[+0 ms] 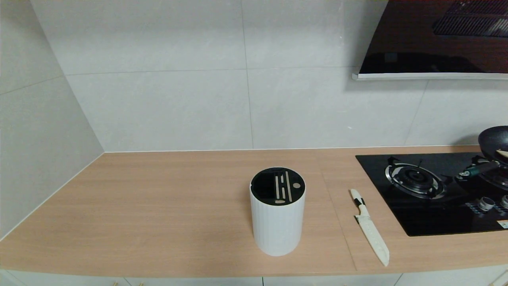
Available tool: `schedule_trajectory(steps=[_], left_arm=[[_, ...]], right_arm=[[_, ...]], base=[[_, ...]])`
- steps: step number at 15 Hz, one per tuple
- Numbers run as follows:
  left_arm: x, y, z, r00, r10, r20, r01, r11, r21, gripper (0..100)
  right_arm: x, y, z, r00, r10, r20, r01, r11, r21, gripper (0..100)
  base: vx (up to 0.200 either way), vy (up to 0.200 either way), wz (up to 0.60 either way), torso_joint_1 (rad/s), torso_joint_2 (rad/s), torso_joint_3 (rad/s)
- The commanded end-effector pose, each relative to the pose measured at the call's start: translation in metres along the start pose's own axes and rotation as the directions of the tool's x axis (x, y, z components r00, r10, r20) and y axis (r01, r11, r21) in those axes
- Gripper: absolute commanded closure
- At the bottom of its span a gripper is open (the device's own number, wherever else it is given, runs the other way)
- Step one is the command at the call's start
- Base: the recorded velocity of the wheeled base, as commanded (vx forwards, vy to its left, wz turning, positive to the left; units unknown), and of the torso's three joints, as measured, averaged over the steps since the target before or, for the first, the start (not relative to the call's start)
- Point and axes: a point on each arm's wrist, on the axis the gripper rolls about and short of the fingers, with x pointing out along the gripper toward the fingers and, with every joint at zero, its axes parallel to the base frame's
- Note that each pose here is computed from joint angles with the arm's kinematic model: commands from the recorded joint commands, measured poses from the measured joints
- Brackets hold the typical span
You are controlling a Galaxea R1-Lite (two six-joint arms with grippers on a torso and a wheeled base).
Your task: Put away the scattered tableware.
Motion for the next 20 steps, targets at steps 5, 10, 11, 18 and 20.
schedule_trajectory(steps=[5, 10, 11, 18, 20], left_arm=[[0.000, 0.000, 0.000, 1.000, 0.001, -0.001, -0.001, 1.000, 0.000, 0], [0.000, 0.000, 0.000, 1.000, 0.001, -0.001, -0.001, 1.000, 0.000, 0], [0.000, 0.000, 0.000, 1.000, 0.001, -0.001, -0.001, 1.000, 0.000, 0], [0.000, 0.000, 0.000, 1.000, 0.001, -0.001, -0.001, 1.000, 0.000, 0], [0.000, 0.000, 0.000, 1.000, 0.001, -0.001, -0.001, 1.000, 0.002, 0]], right_arm=[[0.035, -0.001, 0.109, 0.988, 0.138, -0.076, -0.138, 0.990, 0.004, 0], [0.158, 0.013, 0.128, 0.894, 0.202, -0.401, -0.209, 0.977, 0.027, 0], [0.179, 0.021, 0.123, 0.871, 0.212, -0.444, -0.225, 0.974, 0.023, 0], [0.280, 0.043, 0.065, 0.757, 0.198, -0.623, -0.227, 0.973, 0.033, 0], [0.300, 0.047, 0.036, 0.727, 0.178, -0.664, -0.214, 0.976, 0.027, 0]], base=[[0.000, 0.000, 0.00, 0.000, 0.00, 0.000], [0.000, 0.000, 0.00, 0.000, 0.00, 0.000], [0.000, 0.000, 0.00, 0.000, 0.00, 0.000], [0.000, 0.000, 0.00, 0.000, 0.00, 0.000], [0.000, 0.000, 0.00, 0.000, 0.00, 0.000]])
